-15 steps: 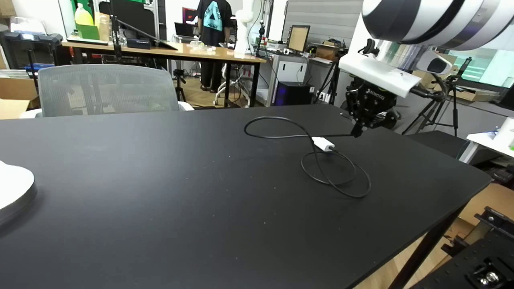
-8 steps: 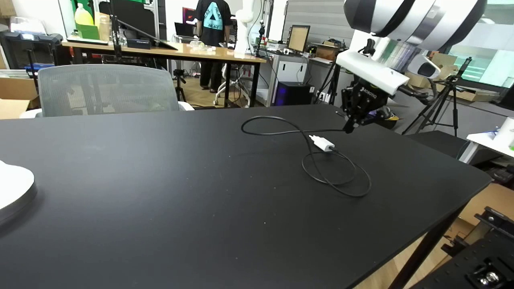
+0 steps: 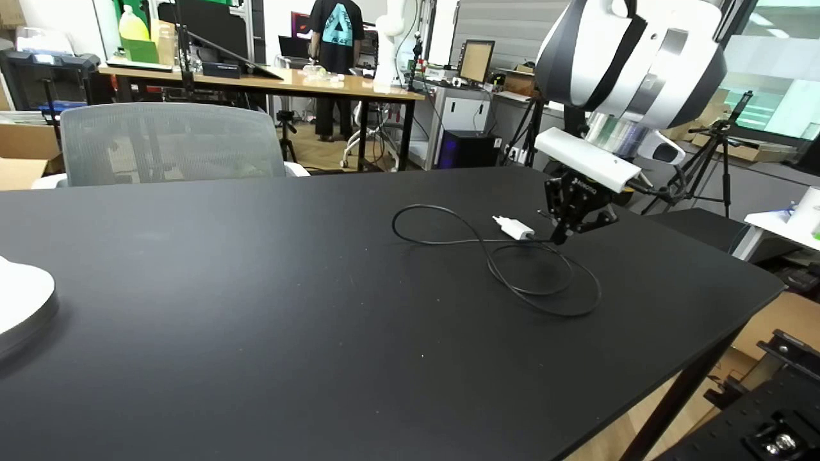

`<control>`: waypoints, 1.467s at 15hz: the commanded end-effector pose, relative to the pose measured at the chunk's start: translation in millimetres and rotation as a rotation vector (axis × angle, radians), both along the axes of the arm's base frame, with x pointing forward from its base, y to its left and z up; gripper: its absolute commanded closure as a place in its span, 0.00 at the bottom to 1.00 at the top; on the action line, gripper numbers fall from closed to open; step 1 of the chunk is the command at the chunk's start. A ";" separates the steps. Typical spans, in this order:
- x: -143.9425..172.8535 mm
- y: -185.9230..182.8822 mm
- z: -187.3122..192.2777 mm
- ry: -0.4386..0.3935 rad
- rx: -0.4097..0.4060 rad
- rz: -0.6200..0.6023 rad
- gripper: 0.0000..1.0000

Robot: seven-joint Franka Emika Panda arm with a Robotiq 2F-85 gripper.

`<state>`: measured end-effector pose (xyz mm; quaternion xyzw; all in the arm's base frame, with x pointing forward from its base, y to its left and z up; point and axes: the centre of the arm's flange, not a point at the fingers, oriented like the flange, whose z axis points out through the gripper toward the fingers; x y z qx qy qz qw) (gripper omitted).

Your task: Move the charger to the right

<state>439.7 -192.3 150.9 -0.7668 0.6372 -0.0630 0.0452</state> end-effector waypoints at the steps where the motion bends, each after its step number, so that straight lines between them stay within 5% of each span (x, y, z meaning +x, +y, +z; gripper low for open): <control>1: 13.0 -9.0 -12.0 0.017 0.021 0.020 0.99; 3: 15.5 -8.1 -14.3 0.026 0.022 0.037 0.68; 13: 22.8 20.3 27.9 0.000 -0.075 0.189 0.02; 22: 24.5 65.7 85.8 0.047 -0.224 0.524 0.00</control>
